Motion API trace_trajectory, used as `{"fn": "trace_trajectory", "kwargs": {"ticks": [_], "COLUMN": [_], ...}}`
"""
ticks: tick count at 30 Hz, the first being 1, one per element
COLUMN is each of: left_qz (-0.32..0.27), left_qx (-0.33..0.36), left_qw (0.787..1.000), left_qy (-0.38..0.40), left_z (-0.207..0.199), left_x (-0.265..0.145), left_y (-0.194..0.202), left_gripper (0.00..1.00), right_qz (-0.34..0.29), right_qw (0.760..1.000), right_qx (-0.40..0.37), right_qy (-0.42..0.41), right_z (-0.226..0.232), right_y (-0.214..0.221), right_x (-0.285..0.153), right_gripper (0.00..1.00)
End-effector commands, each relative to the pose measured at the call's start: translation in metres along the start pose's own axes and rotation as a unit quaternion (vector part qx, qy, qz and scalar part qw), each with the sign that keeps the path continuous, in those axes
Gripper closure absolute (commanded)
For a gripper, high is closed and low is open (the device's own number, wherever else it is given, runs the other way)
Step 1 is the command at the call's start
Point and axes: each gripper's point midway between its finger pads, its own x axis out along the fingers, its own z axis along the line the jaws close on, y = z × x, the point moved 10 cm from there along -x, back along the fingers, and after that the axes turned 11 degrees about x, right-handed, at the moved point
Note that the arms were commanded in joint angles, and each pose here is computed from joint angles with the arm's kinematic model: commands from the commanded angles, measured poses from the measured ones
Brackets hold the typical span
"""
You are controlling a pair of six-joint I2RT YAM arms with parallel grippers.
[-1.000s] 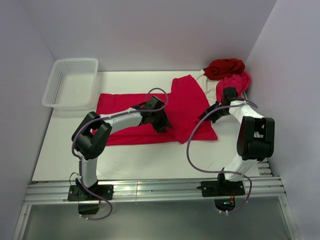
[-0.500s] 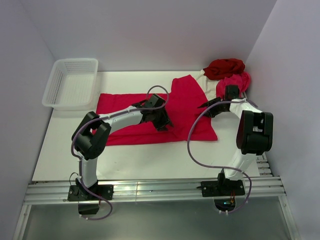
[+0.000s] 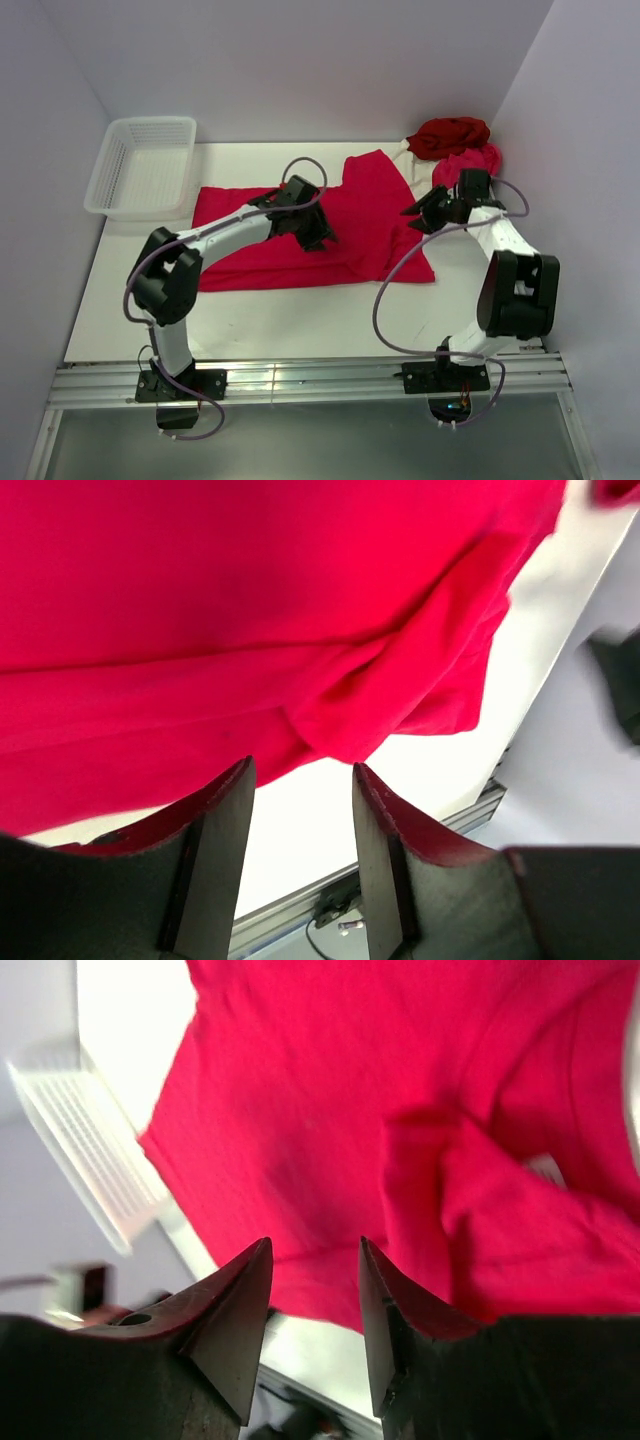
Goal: Roll the t-shirts
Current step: Fold the tshirt
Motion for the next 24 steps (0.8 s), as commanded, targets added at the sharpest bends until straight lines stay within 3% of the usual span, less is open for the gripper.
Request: {"fn": "trace_trajectory", "kwargs": {"ticks": [1,9,17,24], "left_qz": [-0.043,-0.063,-0.041,-0.036], "left_qx": [0.009,0.024,0.025,0.028], "left_qw": [0.999,0.998,0.999,0.999], "left_qy": [0.017,-0.012,0.006,-0.004], "left_z": [0.010,0.053,0.082,0.091], "left_x": [-0.048,-0.089,-0.089,-0.093], "left_y": [-0.022,-0.025,0.010,0.020], "left_gripper": [0.51,0.50,0.50,0.50], "right_qz": [0.007,0.025,0.036,0.045], "right_qw": [0.998,0.998,0.996,0.995], "right_qx": [-0.054,-0.052,-0.071,-0.077], "right_qy": [0.009,0.031,0.042,0.048], "right_z": [-0.024,-0.058,-0.066,-0.061], "right_y": [0.023,0.062,0.085,0.090], "right_x": [-0.015,-0.011,0.010,0.025], "right_gripper": [0.53,0.47,0.47,0.58]}}
